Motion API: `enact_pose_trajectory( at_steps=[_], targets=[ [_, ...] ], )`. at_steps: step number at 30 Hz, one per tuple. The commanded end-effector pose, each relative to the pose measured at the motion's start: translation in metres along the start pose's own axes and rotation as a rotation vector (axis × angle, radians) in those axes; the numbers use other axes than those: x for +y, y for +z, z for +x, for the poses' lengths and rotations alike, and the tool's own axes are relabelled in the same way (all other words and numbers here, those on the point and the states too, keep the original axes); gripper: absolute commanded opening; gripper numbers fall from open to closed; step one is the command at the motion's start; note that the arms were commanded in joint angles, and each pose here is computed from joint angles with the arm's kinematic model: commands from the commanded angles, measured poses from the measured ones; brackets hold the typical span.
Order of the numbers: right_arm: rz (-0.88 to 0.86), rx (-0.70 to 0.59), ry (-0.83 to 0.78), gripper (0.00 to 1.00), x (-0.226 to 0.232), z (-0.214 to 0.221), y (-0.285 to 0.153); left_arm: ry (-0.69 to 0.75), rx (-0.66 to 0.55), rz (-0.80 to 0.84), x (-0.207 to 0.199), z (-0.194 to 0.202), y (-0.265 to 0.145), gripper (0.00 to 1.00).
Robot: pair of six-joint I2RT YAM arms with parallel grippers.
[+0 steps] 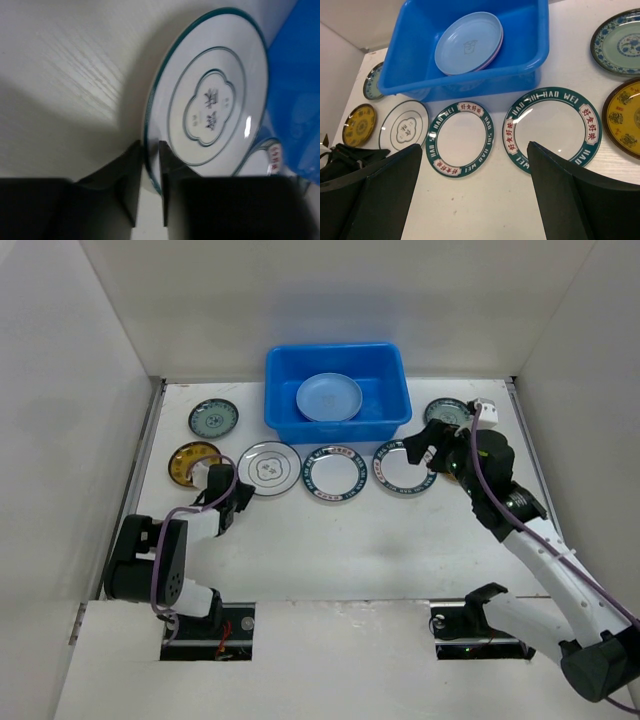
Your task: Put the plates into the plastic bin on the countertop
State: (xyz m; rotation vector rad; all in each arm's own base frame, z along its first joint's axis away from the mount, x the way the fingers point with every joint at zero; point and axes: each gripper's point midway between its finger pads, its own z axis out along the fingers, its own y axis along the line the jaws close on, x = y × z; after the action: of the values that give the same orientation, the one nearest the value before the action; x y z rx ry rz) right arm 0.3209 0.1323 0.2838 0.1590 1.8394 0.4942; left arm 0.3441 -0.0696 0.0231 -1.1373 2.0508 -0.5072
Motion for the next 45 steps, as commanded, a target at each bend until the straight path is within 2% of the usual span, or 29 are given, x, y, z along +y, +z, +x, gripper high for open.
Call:
enact_pose_trajectory(
  at_steps=[1,4,12,17,22,27,32,37,45],
  targets=[
    [0.013,-0.020,0.021,0.92,-0.007,0.003,-0.003,-0.017,0.050,-0.073,0.025,0.021,-0.005,0.08],
    [0.010,-0.013,0.034,0.92,-0.009,0.011,-0.007,-0.025,0.032,-0.063,0.020,0.016,-0.020,0.00],
    [0.005,-0.006,0.064,0.92,-0.012,0.021,-0.009,0.051,-0.141,0.034,-0.031,-0.046,-0.119,0.00],
    [0.033,0.046,0.108,0.91,-0.021,0.045,-0.003,0.129,-0.232,0.142,-0.094,-0.091,-0.180,0.00],
    [0.039,0.120,0.189,0.91,-0.023,0.073,-0.002,0.217,-0.265,0.300,-0.182,-0.113,-0.203,0.01],
    [0.031,0.199,0.231,0.90,-0.017,0.105,-0.004,0.265,-0.249,0.448,-0.262,-0.114,-0.176,0.02],
    [0.064,0.324,0.221,0.90,-0.017,0.138,-0.007,0.352,-0.171,0.512,-0.314,-0.096,-0.111,0.04],
    [0.059,0.355,0.230,0.90,-0.010,0.147,-0.008,0.471,-0.115,0.529,-0.339,-0.076,-0.035,0.05],
    [0.099,0.377,0.254,0.89,-0.015,0.161,0.005,0.545,-0.085,0.567,-0.359,-0.053,0.064,0.05]
  ],
)
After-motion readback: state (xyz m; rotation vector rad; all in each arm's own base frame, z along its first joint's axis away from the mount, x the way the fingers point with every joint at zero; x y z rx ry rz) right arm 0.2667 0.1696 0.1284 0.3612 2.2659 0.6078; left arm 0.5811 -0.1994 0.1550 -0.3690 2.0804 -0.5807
